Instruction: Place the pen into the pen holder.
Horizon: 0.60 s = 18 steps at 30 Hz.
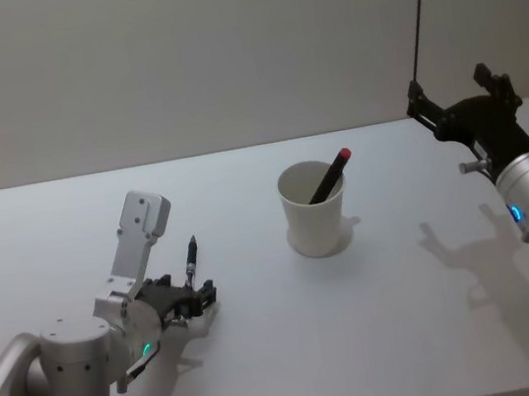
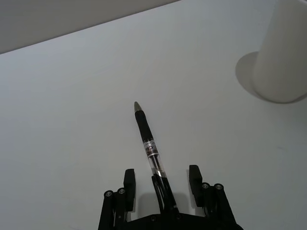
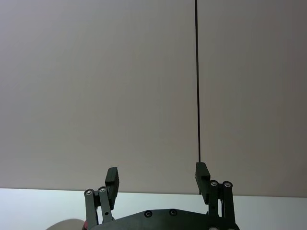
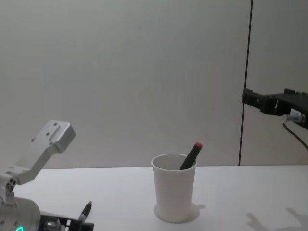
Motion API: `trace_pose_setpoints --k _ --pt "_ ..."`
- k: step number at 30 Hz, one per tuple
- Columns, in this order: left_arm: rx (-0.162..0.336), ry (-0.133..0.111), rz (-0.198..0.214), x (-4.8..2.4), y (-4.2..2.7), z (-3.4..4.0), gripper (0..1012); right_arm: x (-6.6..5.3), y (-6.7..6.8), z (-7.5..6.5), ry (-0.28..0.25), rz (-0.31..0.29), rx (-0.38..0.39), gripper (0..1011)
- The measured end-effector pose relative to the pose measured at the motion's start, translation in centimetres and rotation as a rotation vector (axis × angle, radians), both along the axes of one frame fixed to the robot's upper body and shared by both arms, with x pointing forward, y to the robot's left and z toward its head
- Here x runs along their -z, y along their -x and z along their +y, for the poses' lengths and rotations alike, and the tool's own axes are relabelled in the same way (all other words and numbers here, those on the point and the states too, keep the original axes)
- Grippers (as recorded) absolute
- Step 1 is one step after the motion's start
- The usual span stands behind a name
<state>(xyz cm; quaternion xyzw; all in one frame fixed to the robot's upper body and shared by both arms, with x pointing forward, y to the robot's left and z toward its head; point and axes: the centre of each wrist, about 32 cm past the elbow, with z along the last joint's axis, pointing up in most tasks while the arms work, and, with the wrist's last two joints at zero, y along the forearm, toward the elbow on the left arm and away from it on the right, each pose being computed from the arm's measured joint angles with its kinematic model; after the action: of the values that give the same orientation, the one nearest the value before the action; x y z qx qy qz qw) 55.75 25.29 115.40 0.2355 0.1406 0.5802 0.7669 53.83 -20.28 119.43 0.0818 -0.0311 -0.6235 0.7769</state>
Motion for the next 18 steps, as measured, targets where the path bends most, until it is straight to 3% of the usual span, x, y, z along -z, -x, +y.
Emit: trace_pose_setpoints --k 10,18 --pt "-0.006 -0.01 0.023 0.59 -0.25 0.16 459 0.0 0.0 0.0 0.0 0.0 0.0 1001" --pt "-0.013 -0.012 0.033 0.96 -0.41 0.28 399 0.0 0.0 0.0 0.0 0.0 0.0 1001"
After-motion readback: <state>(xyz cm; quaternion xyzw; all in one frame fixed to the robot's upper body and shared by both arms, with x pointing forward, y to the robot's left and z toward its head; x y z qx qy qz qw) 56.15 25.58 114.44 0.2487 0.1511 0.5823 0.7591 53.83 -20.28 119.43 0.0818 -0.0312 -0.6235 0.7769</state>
